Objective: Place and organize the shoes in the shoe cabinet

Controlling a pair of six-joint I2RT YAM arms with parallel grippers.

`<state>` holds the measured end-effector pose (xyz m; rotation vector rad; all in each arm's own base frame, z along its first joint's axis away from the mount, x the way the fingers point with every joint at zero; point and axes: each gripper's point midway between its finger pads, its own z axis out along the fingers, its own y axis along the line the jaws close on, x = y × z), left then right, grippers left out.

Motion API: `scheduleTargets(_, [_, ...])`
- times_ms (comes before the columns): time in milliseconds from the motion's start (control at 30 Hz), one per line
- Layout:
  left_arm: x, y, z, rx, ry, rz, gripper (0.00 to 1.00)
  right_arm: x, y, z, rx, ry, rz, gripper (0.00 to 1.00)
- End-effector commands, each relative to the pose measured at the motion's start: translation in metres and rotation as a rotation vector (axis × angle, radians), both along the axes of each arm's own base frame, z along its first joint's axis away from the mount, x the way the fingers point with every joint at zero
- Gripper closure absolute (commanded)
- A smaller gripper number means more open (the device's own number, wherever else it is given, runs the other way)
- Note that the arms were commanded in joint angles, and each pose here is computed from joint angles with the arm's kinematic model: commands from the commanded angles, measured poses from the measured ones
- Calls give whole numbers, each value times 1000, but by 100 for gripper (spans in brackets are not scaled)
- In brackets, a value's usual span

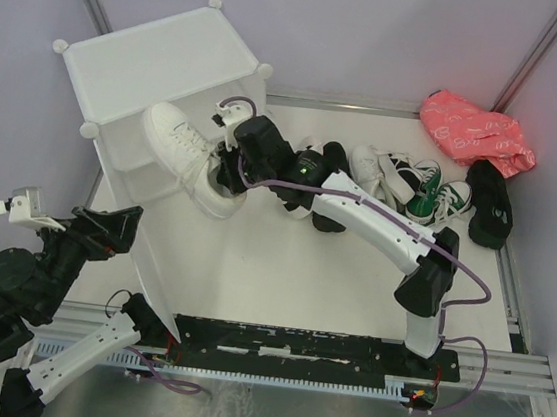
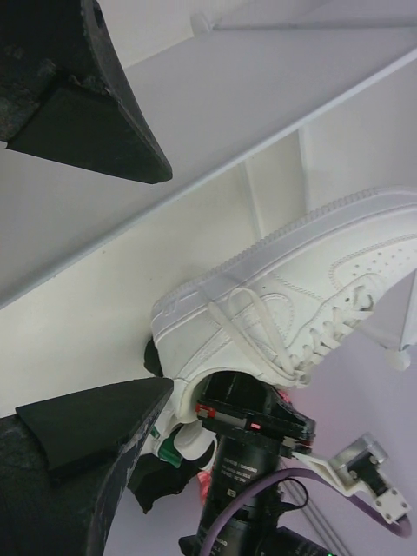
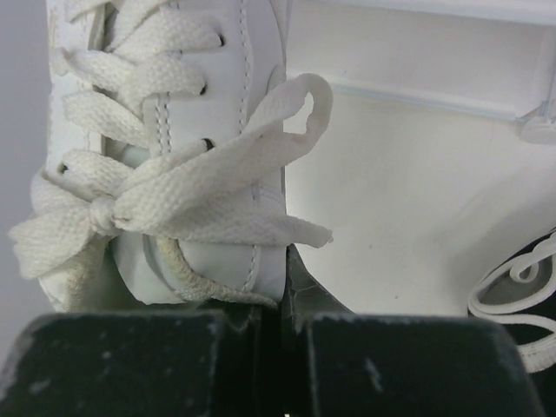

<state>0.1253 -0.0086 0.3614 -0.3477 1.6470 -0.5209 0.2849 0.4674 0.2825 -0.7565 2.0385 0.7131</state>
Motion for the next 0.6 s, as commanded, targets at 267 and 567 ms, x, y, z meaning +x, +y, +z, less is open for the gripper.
scheduleTargets(267, [6, 1, 29, -72, -55, 38, 2, -15, 12, 54, 144, -67, 77, 100])
scheduleTargets(567, [1, 1, 34, -113, -69, 21, 1, 23, 66, 45, 139, -93, 73, 100])
